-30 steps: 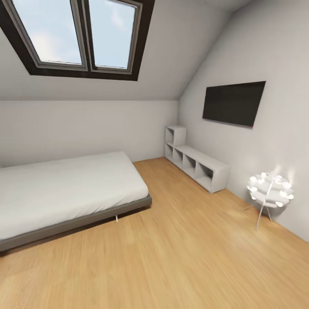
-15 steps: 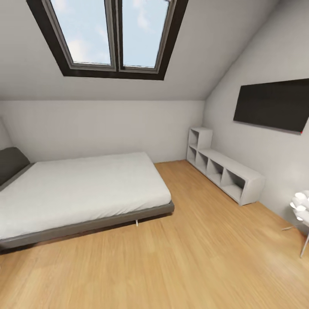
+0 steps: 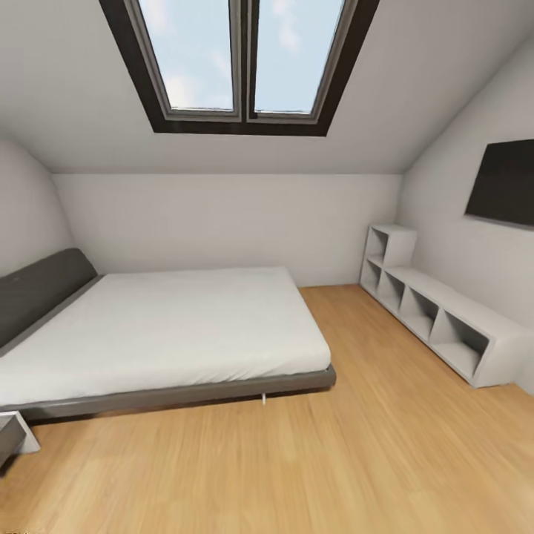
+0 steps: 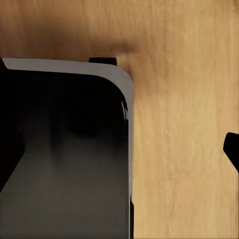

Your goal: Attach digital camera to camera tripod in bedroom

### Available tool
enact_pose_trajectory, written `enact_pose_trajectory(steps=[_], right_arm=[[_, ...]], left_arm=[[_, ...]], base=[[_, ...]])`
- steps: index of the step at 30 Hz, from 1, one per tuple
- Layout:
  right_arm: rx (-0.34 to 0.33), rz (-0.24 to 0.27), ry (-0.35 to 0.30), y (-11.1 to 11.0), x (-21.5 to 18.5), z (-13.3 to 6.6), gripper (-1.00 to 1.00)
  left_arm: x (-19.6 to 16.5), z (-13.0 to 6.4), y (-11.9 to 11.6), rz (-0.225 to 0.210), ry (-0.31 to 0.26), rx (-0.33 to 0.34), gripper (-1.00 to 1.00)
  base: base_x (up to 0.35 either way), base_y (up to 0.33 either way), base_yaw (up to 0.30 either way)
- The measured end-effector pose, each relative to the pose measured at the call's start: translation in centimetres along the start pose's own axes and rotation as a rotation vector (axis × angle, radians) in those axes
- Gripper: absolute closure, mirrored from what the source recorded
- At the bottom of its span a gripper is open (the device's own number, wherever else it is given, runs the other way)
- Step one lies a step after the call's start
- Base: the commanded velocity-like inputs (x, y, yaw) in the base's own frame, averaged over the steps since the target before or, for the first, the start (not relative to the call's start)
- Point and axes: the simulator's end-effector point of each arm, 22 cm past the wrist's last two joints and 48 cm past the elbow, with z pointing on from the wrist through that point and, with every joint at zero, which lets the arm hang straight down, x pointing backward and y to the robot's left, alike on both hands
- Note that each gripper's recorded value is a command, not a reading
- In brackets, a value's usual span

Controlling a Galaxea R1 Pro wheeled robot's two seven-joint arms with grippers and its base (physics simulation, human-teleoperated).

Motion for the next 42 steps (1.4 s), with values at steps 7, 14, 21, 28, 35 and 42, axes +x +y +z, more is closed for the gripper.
enact_pose_trajectory(steps=[7,14,21,28,35,42], right_arm=[[0.000,0.000,0.000,0.04,0.00,0.00,-1.00],[0.000,0.000,0.000,0.00,-0.02,0.00,-1.00],[0.000,0.001,0.000,0.00,-0.01,0.00,-1.00],[0.001,0.003,0.000,-0.01,-0.03,0.01,-1.00],[0.001,0.006,0.000,-0.03,0.00,0.00,-1.00],[0.001,0.007,0.000,-0.02,-0.02,0.00,-1.00]], left_arm=[[0.01,0.00,-0.02,0.000,0.000,0.000,-1.00],[0.00,0.00,0.06,0.000,0.000,-0.001,-1.00],[0.01,0.00,0.08,0.000,0.000,-0.001,-1.00],[0.01,0.00,0.07,0.000,0.000,-0.001,-1.00],[0.00,0.00,0.04,0.000,0.000,-0.001,-1.00],[-0.01,0.00,-0.01,0.000,0.000,0.000,-1.00]], base=[[0.312,0.000,0.295],[0.311,0.000,0.295],[0.311,0.000,0.295],[0.299,0.000,0.294],[0.269,0.009,0.294],[0.247,0.093,0.294]])
